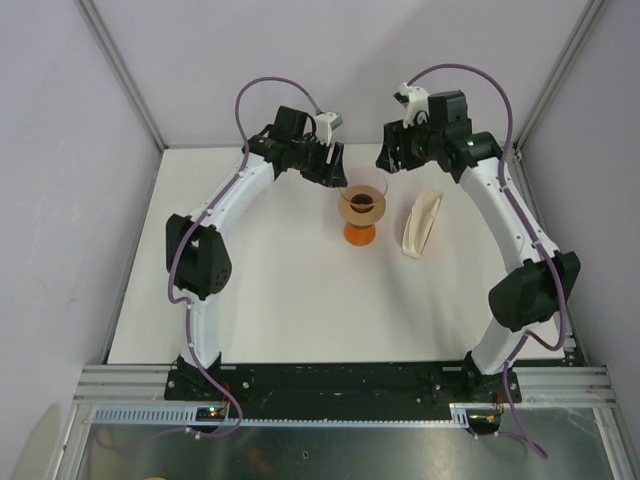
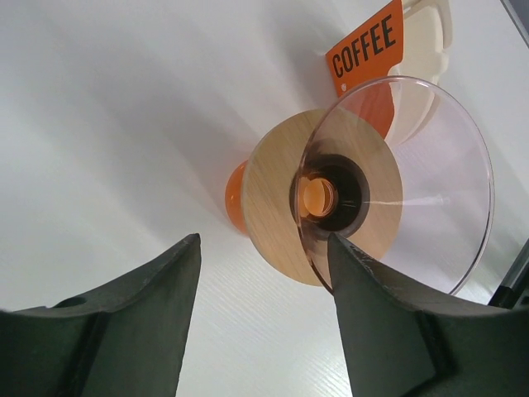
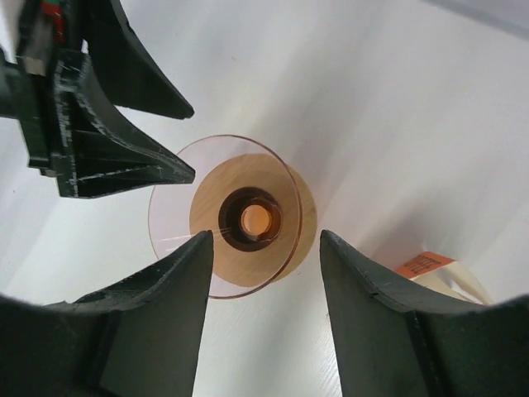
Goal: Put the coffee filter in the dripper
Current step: Place the coffee dripper in the dripper holder, then pick up the coffee filter from the coffee filter holder.
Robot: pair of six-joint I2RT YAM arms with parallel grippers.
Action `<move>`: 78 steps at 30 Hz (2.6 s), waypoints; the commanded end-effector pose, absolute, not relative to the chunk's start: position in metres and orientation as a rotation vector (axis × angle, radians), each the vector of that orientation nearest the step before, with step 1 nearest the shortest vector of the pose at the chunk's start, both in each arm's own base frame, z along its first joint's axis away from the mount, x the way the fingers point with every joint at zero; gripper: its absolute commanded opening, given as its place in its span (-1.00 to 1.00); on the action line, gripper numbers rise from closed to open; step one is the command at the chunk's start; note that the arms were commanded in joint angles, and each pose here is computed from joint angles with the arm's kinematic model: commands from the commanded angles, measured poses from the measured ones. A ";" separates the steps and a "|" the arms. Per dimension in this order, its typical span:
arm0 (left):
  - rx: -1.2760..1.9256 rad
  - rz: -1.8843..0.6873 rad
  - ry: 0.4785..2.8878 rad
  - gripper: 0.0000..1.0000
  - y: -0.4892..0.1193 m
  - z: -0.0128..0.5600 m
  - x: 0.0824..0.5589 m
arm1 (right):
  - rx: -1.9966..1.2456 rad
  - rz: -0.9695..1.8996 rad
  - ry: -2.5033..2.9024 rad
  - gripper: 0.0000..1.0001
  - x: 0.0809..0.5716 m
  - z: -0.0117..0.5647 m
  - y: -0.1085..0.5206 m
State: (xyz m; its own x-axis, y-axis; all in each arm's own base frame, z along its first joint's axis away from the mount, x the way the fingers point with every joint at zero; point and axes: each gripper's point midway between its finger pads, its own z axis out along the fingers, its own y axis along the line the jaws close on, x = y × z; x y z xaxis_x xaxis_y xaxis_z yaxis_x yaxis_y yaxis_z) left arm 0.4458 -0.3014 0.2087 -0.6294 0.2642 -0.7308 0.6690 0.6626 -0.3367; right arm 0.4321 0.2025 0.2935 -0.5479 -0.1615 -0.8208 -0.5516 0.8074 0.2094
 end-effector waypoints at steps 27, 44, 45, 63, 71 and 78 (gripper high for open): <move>0.778 -0.759 2.012 0.89 -0.290 0.296 0.435 | -0.190 0.059 2.208 -0.07 0.386 0.191 0.105; 0.718 -0.588 2.073 0.92 -0.205 0.283 0.413 | -0.208 -0.010 2.284 -0.08 0.392 0.146 0.116; 0.717 -0.592 2.088 0.92 -0.202 0.277 0.410 | -0.206 -0.010 2.288 -0.10 0.392 0.143 0.117; 0.723 -0.602 2.143 0.92 -0.188 0.252 0.401 | -0.137 -0.064 2.317 -0.11 0.400 0.112 0.111; 0.724 -0.620 2.141 0.93 -0.189 0.252 0.401 | -0.146 -0.086 2.322 -0.08 0.401 0.103 0.114; 0.724 -0.631 2.147 0.92 -0.189 0.249 0.403 | -0.168 -0.110 2.336 -0.07 0.400 0.094 0.119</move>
